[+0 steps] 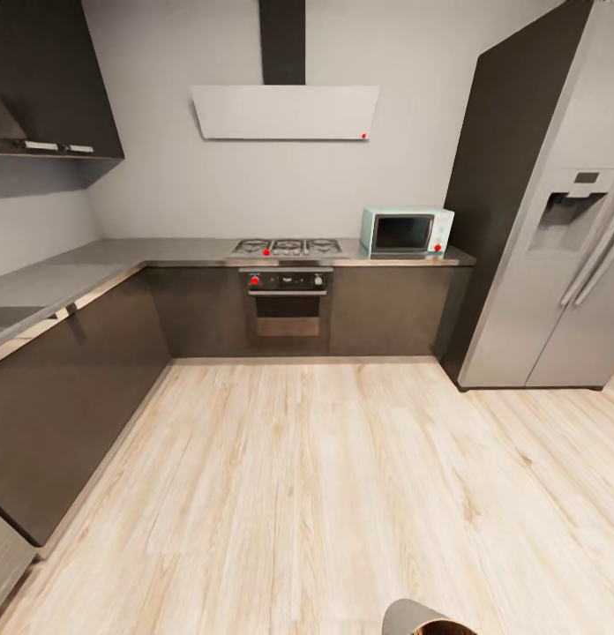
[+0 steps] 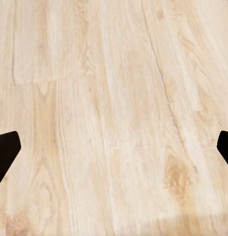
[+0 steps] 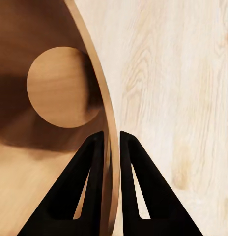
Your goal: Put the three can of soda from the living room inside the tash can in the kitchen.
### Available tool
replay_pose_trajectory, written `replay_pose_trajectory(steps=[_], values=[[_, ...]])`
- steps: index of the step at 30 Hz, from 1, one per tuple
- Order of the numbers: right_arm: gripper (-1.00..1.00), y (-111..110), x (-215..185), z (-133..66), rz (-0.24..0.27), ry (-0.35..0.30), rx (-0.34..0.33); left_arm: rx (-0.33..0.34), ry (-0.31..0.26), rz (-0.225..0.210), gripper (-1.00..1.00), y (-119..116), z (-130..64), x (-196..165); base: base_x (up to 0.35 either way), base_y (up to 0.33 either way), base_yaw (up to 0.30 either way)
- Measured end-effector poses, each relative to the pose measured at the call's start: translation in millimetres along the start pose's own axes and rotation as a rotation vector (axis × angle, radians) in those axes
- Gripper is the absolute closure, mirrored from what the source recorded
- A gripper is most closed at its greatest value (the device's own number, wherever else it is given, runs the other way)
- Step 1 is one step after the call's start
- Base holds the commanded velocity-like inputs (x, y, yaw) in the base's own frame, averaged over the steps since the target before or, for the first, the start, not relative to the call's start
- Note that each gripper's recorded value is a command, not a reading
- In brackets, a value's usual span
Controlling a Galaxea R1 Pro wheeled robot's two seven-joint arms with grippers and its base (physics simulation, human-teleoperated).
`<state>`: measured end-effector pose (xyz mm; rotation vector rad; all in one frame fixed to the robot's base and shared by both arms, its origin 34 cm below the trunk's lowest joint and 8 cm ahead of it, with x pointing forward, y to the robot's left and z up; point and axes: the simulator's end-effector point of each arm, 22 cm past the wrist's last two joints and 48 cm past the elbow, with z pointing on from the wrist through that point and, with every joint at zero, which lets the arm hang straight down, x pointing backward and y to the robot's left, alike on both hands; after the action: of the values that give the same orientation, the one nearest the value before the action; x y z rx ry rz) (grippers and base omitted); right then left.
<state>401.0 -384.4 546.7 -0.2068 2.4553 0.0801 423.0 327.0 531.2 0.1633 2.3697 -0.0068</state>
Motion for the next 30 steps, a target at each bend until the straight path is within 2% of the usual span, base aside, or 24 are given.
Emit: replay_pose_trajectory(steps=[2, 5, 7, 9, 11, 15, 16, 17, 18, 19, 20, 21, 24, 26, 28, 30], values=[[1.00, 0, -10, -1.7, -0.022, -0.015, -0.004, 0.002, -0.013, 0.000, -1.00, -2, 0.9, -10, 0.000, 0.000, 0.000], [1.00, -7, -42, -3.2, -0.039, -0.079, 0.007, 0.001, -0.049, 0.003, -1.00, -1, 4.5, -35, 0.000, 0.000, 0.000], [1.00, -6, -81, -4.2, -0.095, -0.150, -0.001, -0.001, -0.119, 0.011, -1.00, 1, 14.0, -84, 0.000, 0.000, 0.000], [1.00, -10, -117, -9.0, -0.109, -0.220, 0.003, -0.002, -0.197, 0.023, -1.00, 3, 18.6, -142, 0.000, 0.000, 0.000], [1.00, 3, -150, -13.1, -0.170, -0.275, -0.034, 0.000, -0.269, 0.039, -1.00, 2, 16.1, -214, 0.000, 0.000, 0.000], [1.00, 18, -212, -26.7, -0.214, -0.383, -0.040, 0.003, -0.317, 0.052, -1.00, -2, -2.7, -276, 0.000, 0.000, 0.000], [1.00, 19, -233, -33.4, -0.231, -0.421, -0.036, 0.003, -0.320, 0.054, -1.00, -2, -5.5, -280, 0.000, 0.000, 0.000], [1.00, 24, -258, -42.1, -0.219, -0.415, -0.035, 0.002, -0.326, 0.056, -1.00, -3, -8.9, -285, 0.000, 0.000, 0.000], [1.00, 31, -274, -49.4, -0.223, -0.475, -0.050, 0.001, -0.319, 0.054, -1.00, -2, -8.2, -281, 0.000, 0.000, 0.000], [1.00, 31, -277, -52.1, -0.200, -0.484, -0.052, 0.001, -0.304, 0.050, -1.00, -1, -6.2, -272, 0.000, 0.000, 0.000], [1.00, 30, -265, -48.2, -0.192, -0.451, -0.052, 0.001, -0.280, 0.045, -1.00, -1, -2.2, -256, 0.000, 0.000, 0.000], [1.00, 33, -250, -41.9, -0.216, -0.407, -0.062, 0.001, -0.268, 0.042, -1.00, 0, -0.1, -247, 0.000, 0.000, 0.000], [1.00, 27, -204, -29.8, -0.117, -0.326, -0.063, -0.003, -0.221, 0.039, -1.00, 1, 5.5, -212, 0.000, 0.000, 0.000], [1.00, 16, -197, -31.1, -0.085, -0.317, -0.039, -0.003, -0.215, 0.040, -1.00, 1, 6.1, -208, 0.000, 0.000, 0.000], [1.00, 5, -210, -38.3, -0.087, -0.349, -0.009, -0.006, -0.210, 0.039, -1.00, 2, 6.2, -205, 0.000, 0.000, -0.009], [1.00, 0, -215, -41.4, -0.063, -0.366, 0.002, -0.007, -0.210, 0.039, -1.00, 2, 6.0, -204, 0.000, 0.000, -0.080]])
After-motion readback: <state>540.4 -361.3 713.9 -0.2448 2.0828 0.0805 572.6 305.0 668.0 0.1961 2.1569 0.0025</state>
